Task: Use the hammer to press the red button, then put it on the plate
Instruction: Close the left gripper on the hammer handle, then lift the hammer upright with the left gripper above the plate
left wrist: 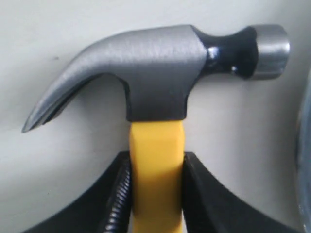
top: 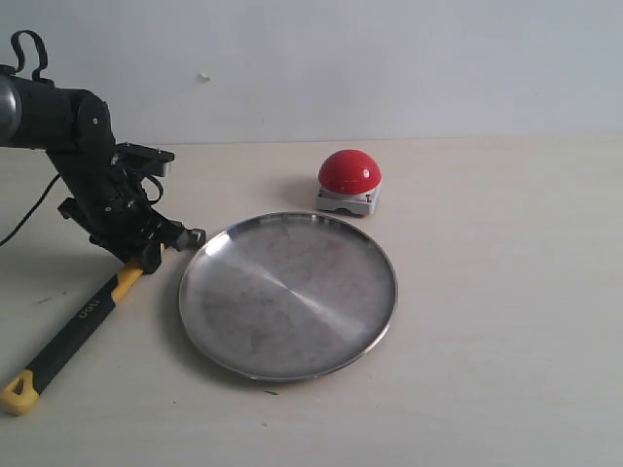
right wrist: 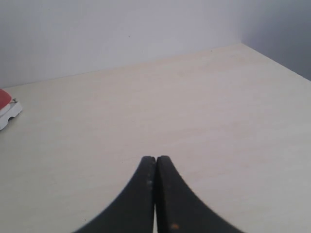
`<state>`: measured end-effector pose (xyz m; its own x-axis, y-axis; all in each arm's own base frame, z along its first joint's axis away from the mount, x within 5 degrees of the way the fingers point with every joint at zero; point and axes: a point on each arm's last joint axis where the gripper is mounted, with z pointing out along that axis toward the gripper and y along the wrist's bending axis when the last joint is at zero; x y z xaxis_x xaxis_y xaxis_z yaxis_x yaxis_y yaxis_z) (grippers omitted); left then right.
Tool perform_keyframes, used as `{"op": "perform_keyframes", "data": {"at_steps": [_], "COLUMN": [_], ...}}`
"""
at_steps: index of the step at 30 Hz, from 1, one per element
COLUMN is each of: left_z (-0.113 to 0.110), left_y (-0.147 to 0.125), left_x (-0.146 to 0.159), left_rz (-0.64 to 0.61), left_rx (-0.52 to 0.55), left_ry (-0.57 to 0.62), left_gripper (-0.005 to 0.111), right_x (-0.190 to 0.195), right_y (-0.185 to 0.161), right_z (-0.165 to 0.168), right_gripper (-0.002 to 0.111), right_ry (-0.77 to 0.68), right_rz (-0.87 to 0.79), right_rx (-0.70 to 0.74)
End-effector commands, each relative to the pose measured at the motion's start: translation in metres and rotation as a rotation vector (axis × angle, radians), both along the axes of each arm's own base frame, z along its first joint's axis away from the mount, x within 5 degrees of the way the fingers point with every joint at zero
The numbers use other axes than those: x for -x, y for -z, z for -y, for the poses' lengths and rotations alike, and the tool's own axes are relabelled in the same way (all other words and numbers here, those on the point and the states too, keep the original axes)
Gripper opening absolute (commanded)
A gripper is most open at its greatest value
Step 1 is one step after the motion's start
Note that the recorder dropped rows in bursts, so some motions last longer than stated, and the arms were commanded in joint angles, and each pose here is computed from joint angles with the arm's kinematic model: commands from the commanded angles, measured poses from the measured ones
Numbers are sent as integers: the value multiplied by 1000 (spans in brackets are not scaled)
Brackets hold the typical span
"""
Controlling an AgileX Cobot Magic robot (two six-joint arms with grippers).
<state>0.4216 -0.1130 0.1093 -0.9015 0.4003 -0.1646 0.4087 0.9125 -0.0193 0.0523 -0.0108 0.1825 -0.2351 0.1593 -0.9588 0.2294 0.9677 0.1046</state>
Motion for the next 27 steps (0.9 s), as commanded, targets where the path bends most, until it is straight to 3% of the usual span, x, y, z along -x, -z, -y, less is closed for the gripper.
{"op": "perform_keyframes", "data": {"at_steps": [1,8,17,27], "left_z": [0,0,1,-3], "left_y": [9,1,-43,-75], "left_x": [1,-4,-8,5], "left_rz": [-18,43,196,416], "left_rx": [-7,6,46,102], "left_ry": [-2,-3,-7,-28], "left_gripper": [0,0,0,0], "right_x": [0,0,0,0], "right_y": [1,1,1,1], "right_z": [0,0,0,0], "right_gripper": [0,0,0,0], "right_ry": [5,5,5,5], "right_rz": [4,4,4,4], "right_rx": [2,2,2,2]}}
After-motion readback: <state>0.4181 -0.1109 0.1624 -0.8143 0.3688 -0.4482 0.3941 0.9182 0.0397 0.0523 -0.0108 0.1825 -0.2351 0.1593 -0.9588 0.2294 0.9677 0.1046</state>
